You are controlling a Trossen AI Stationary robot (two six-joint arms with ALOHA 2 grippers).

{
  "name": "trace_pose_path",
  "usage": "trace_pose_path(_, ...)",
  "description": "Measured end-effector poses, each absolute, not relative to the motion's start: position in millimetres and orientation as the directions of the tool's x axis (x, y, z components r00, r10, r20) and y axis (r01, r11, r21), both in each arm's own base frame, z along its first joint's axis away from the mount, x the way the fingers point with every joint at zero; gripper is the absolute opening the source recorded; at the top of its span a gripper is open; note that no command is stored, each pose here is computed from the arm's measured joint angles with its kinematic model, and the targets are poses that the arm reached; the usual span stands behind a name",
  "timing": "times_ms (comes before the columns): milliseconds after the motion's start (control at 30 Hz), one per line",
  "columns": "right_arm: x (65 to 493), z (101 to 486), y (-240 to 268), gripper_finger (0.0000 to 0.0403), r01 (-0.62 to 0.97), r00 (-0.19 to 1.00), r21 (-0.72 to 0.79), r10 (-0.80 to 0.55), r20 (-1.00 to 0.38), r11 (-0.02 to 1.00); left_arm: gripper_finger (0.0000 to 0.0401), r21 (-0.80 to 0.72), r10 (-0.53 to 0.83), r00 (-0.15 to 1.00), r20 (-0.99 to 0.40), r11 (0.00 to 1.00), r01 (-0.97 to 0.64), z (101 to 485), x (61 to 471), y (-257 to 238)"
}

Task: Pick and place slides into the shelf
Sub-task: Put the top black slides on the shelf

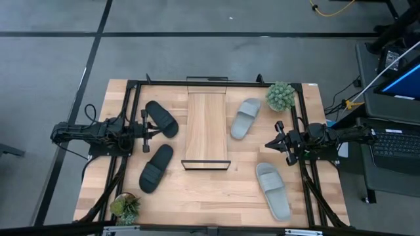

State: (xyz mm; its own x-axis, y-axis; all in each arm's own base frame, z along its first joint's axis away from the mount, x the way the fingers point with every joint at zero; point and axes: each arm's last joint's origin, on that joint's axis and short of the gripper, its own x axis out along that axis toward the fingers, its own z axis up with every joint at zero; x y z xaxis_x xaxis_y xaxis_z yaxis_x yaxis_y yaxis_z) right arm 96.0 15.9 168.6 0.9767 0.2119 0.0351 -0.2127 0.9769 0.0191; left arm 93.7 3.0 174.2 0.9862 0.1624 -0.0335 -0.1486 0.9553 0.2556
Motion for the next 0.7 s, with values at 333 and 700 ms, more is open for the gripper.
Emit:
trace_pose_path(333, 96.0, 168.8, 15.5, 0.0016, -0.202, 0.979, 0.016, 0.202, 0.038, 0.979, 0.0000, 0.205, 0.182, 0.983, -0.033, 0.964, -0.172, 174.2, 93.6, 3.6)
trace_pose_path(700, 93.7, 189.0, 6.5, 0.0005, 0.017, 0.997, 0.028, -0.019, 0.071, 0.999, 0.0000, 0.028, 0.242, 0.970, 0.003, 0.970, -0.242, 177.8, 93.6, 5.4)
